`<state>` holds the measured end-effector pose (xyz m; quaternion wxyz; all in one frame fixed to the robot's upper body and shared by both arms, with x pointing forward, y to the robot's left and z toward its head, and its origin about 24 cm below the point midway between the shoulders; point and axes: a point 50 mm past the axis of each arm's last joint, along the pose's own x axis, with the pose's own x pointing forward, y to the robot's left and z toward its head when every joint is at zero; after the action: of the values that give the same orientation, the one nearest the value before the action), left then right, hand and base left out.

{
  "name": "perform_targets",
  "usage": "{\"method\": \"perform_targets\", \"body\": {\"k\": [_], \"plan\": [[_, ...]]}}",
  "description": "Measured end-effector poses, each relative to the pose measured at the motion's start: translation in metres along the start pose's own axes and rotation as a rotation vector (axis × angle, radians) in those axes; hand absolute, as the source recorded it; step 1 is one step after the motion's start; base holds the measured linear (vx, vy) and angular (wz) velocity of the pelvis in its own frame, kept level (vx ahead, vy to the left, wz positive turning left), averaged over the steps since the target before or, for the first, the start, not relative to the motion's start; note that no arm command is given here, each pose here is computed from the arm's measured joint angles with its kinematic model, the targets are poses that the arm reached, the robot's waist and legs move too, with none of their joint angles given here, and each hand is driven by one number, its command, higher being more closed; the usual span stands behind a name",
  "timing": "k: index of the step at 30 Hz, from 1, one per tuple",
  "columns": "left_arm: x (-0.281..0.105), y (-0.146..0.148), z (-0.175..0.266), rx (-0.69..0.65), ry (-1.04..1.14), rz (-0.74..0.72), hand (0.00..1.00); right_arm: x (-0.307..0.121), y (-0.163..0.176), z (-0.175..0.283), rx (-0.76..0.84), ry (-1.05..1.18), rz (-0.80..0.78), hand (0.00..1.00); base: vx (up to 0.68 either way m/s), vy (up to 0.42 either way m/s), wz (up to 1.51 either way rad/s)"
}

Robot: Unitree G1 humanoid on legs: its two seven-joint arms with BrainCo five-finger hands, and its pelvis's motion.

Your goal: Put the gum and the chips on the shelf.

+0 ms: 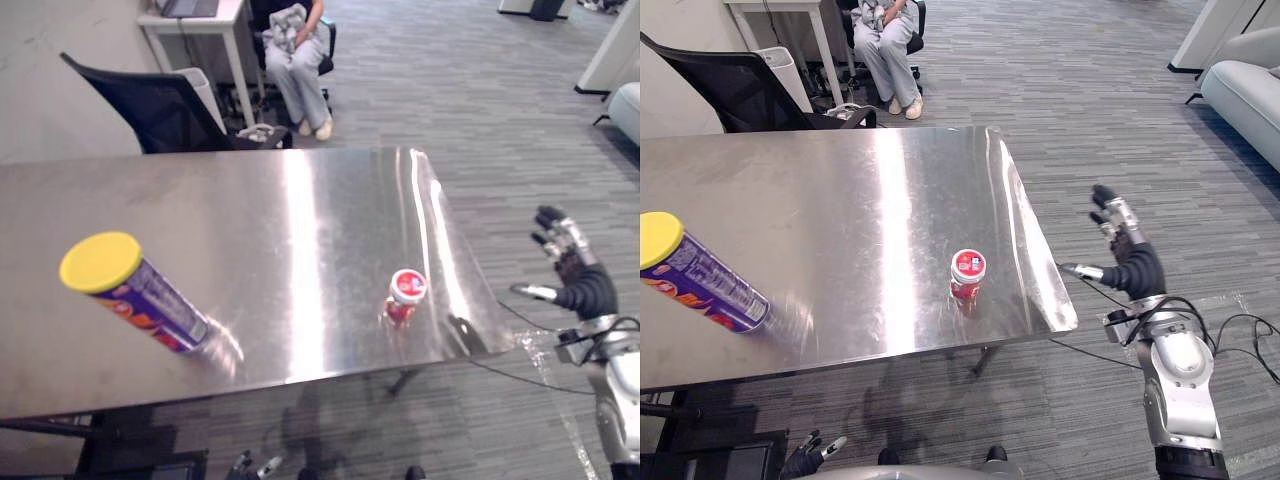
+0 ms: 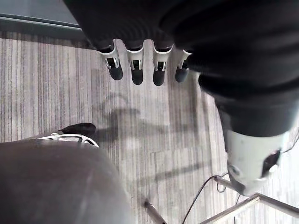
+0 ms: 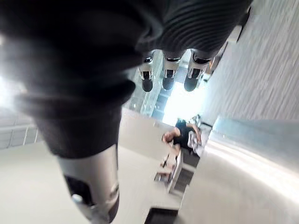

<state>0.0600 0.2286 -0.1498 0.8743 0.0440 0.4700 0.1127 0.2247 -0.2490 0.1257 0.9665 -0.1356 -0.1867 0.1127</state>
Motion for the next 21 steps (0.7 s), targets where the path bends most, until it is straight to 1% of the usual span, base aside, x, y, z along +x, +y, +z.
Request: {"method": "perform_targets", "body": {"k": [4,6,9,15,21], "plan": [[-0.001,0.000,-0.002,0.007,0.010,-0.001,0.00,-0.001,0.024,0.002,0.035,0.005,0.170,0.00,-0.07,-0.003,-0.08],[-0.001,0.001,-0.003,0.012,0.012,-0.002,0.00,-0.001,0.031,0.002,0.038,0.005,0.240,0.00,-0.07,-0.023,-0.11],[-0.002,0.000,-0.008,0.027,0.032,-0.011,0.00,0.000,0.039,0.000,0.056,0.024,0.304,0.00,-0.05,-0.039,-0.04],[-0.002,0.000,-0.009,0.039,0.037,-0.017,0.00,0.001,0.052,-0.004,0.089,0.035,0.356,0.00,-0.01,-0.035,0.09],[-0.002,0.002,-0.010,0.065,0.041,-0.035,0.00,0.006,0.055,-0.011,0.097,0.053,0.309,0.00,0.00,-0.005,0.03]]}}
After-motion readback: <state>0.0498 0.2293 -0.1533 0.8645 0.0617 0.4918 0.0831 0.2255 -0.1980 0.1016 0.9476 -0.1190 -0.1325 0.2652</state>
